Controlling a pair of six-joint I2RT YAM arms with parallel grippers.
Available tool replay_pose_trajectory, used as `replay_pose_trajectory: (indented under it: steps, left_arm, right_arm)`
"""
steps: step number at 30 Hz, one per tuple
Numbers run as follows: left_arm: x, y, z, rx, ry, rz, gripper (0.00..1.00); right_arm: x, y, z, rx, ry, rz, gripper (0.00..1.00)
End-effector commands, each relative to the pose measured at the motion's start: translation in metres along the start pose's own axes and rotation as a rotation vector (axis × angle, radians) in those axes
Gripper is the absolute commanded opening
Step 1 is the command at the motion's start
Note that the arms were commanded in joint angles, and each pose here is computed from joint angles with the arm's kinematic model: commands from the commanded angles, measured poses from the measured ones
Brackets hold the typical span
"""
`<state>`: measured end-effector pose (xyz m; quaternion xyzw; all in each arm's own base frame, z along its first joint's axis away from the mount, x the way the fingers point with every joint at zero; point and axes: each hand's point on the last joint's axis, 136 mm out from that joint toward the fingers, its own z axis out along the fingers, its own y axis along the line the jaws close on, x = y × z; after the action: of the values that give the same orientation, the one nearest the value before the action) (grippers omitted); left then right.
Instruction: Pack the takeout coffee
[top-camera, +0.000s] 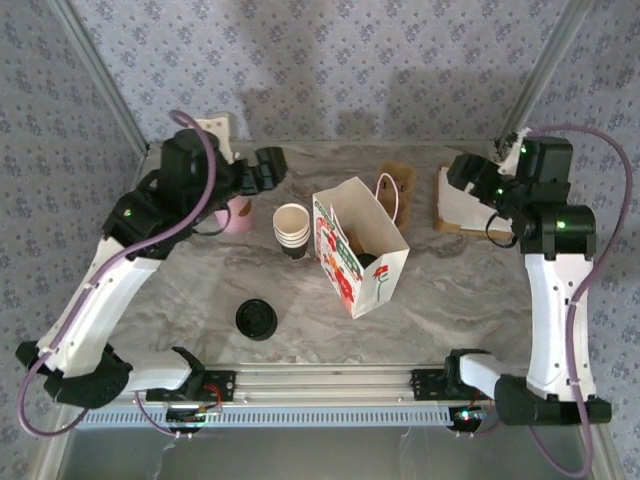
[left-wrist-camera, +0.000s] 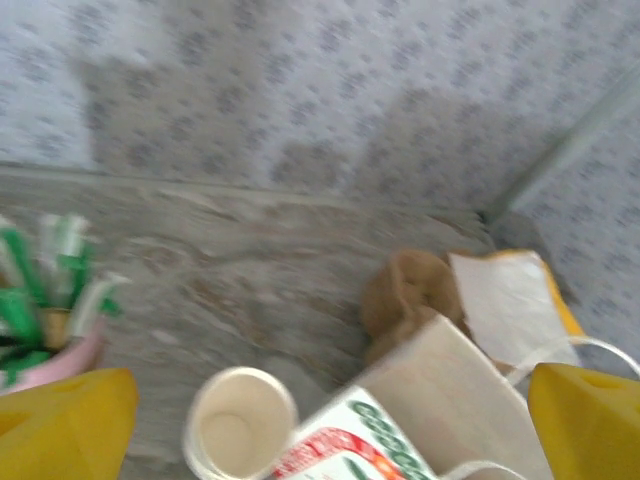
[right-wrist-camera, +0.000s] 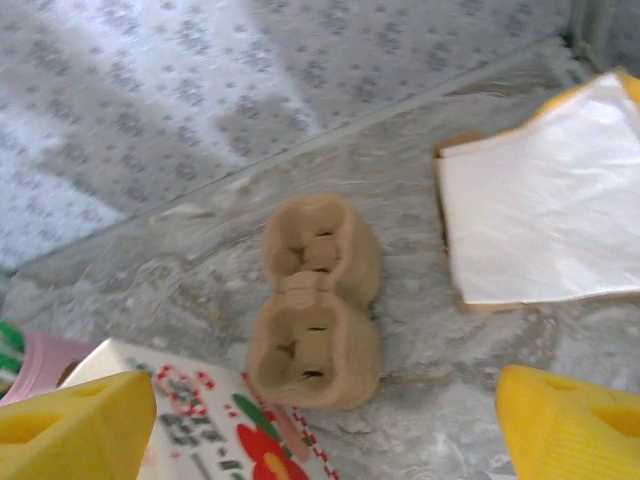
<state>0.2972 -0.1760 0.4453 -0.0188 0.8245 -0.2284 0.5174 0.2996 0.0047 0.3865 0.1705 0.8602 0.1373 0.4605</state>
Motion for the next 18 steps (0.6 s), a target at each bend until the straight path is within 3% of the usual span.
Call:
replay_pose_trajectory:
  steps: [1, 6, 10, 14, 18]
  left_arm:
    - [-0.012, 0.046, -0.015, -0.127, -0.055, 0.042, 1.00]
    - [-0.004, 0.094, -0.010, -0.278, -0.044, 0.062, 1.00]
    - [0.015, 0.120, 0.001, -0.345, 0.022, -0.023, 1.00]
    - [0.034, 0.131, 0.019, -0.350, 0.107, -0.098, 1.00]
    - [0.040, 0.132, 0.035, -0.368, 0.193, -0.079, 0.98]
  right_arm:
    - [-0.006, -0.022, -0.004, 0.007, -0.066, 0.083, 0.89]
    - [0.001, -0.068, 0.001, 0.070, -0.104, 0.198, 0.89]
    - [0.015, -0.086, 0.012, 0.121, -0.089, 0.226, 0.89]
    - [0.026, -0.098, 0.026, 0.106, -0.080, 0.325, 0.89]
    - [0.038, -0.099, 0.044, 0.047, -0.048, 0.402, 0.86]
